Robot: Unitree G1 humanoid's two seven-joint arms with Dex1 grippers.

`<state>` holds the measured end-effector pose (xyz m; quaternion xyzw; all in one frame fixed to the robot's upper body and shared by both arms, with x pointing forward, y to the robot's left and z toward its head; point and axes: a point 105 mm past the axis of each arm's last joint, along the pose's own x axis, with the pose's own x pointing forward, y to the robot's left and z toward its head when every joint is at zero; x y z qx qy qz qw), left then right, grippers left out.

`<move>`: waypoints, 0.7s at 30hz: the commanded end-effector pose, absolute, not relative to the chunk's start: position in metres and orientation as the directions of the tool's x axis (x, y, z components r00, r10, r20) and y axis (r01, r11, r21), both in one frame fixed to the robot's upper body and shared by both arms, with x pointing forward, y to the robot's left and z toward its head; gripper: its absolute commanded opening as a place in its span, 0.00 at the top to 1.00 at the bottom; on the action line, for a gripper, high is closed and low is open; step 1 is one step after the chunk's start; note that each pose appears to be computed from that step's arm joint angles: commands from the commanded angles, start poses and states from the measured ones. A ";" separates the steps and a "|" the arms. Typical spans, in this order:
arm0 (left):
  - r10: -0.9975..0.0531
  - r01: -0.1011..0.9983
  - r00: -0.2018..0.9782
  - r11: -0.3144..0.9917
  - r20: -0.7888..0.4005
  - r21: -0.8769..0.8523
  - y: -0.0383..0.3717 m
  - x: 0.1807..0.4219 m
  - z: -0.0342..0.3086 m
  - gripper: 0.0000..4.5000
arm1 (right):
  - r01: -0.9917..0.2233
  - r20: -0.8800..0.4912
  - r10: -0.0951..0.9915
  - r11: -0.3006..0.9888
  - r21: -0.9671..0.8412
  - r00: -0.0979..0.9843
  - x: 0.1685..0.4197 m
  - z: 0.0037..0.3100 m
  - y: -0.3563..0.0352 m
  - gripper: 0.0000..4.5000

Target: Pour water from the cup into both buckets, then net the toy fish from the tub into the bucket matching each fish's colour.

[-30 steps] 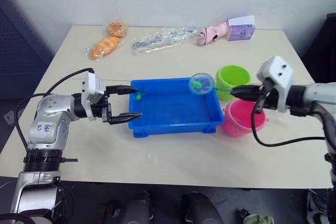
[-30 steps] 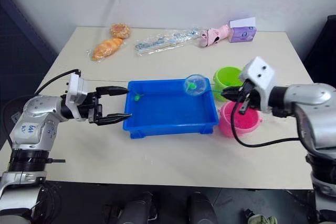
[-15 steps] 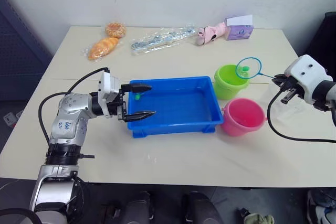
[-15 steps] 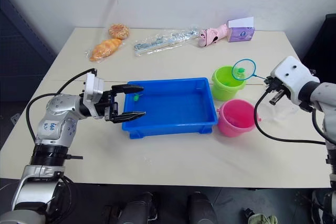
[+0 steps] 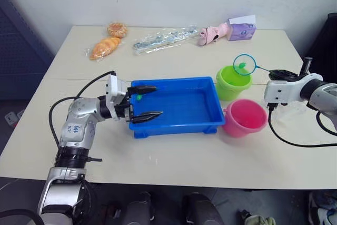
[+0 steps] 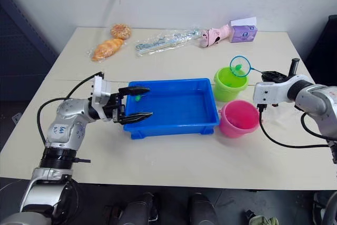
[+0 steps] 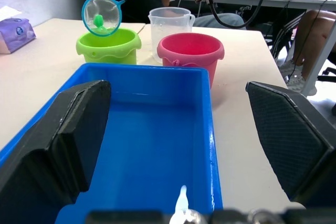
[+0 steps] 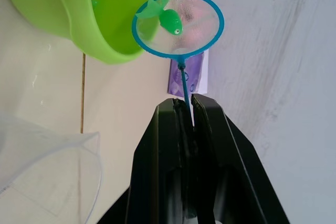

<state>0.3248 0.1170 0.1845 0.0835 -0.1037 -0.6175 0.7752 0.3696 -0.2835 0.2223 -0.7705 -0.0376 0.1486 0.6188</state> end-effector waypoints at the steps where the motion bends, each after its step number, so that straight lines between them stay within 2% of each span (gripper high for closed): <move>1: -0.974 0.924 0.212 0.227 0.080 0.309 0.114 0.322 0.193 0.02 | 0.003 -0.090 0.275 -0.321 -0.947 0.957 0.366 0.242 -0.286 1.00; 3: -0.970 0.916 0.224 0.244 0.096 0.319 0.113 0.325 0.195 0.02 | 0.089 -0.038 0.325 -0.367 -0.926 0.945 0.364 0.247 -0.281 1.00; 7: -0.966 0.910 0.235 0.257 0.108 0.326 0.111 0.328 0.196 0.02 | 0.091 -0.058 0.331 -0.418 -0.904 0.942 0.364 0.237 -0.287 1.00; 11: -0.963 0.906 0.243 0.268 0.115 0.327 0.110 0.330 0.197 0.02 | 0.166 -0.022 0.363 -0.477 -0.863 0.931 0.362 0.239 -0.287 1.00; 15: -0.965 0.909 0.238 0.262 0.114 0.324 0.108 0.329 0.197 0.02 | 0.124 -0.058 0.325 -0.512 -0.850 0.944 0.364 0.230 -0.299 1.00; 21: -0.965 0.909 0.239 0.261 0.108 0.324 0.111 0.329 0.198 0.02 | 0.169 0.030 0.348 -0.376 -0.911 0.937 0.363 0.244 -0.298 1.00</move>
